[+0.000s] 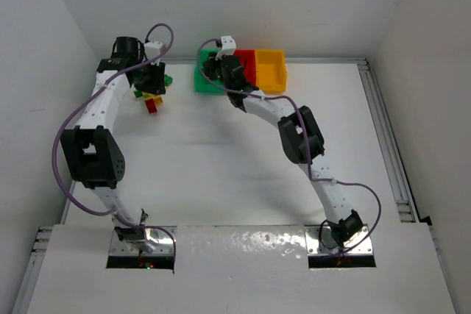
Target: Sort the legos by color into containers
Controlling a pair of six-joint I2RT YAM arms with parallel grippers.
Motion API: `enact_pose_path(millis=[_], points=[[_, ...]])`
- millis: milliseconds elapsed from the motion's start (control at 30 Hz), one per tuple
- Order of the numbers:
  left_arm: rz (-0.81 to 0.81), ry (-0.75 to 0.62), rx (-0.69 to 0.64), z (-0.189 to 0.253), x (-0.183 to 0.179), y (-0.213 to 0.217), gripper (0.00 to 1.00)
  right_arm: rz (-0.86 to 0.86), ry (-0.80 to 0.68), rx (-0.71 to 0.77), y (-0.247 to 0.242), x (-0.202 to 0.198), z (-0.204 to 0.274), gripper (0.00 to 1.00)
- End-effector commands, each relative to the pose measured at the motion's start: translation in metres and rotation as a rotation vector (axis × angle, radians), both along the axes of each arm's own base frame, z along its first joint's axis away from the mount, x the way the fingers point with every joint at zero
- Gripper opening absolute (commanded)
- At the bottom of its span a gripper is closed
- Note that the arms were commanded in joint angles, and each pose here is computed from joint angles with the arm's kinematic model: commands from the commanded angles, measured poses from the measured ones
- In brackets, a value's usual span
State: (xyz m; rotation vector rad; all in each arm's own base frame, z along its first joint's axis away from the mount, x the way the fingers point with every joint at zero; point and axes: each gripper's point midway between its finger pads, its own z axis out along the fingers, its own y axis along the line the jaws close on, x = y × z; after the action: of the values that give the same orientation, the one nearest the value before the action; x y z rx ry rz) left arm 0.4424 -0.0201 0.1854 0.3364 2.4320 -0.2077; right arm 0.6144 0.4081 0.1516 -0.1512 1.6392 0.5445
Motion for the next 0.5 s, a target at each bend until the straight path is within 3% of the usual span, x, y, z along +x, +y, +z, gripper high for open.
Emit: enact_pose_path(millis=[0,100,133,167,233,267,333,400,467], points=[[-0.164,-0.072,-0.051,0.027,0.001,-0.017,0.0,0.184,-0.226,0.057,0.006,-0.042,0.133,0.33],[-0.313,-0.092,-0.114,0.038,-0.011,-0.038,0.0,0.295,-0.299,-0.099,-0.009,-0.087,0.149,0.51],[-0.364,-0.105,-0.147,0.044,-0.014,-0.047,0.0,0.363,-0.241,-0.169,-0.013,-0.106,0.115,0.57],[-0.381,-0.111,-0.149,0.046,-0.017,-0.048,0.0,0.37,-0.285,-0.176,-0.024,-0.125,0.148,0.59],[-0.423,-0.13,-0.155,0.051,-0.022,-0.053,0.0,0.409,-0.204,-0.239,-0.04,-0.148,0.12,0.66],[-0.458,-0.149,-0.142,0.055,-0.025,-0.055,0.0,0.442,-0.259,-0.275,-0.048,-0.164,0.141,0.68],[-0.515,-0.151,-0.139,0.055,-0.033,-0.064,0.0,0.581,-0.226,-0.346,-0.049,-0.195,0.119,0.72],[-0.509,-0.171,-0.08,0.057,-0.031,-0.06,0.0,0.608,-0.207,-0.326,-0.053,-0.211,0.131,0.74],[-0.556,-0.181,-0.043,0.058,-0.036,-0.084,0.0,0.568,-0.129,-0.231,-0.056,-0.216,0.138,0.72]])
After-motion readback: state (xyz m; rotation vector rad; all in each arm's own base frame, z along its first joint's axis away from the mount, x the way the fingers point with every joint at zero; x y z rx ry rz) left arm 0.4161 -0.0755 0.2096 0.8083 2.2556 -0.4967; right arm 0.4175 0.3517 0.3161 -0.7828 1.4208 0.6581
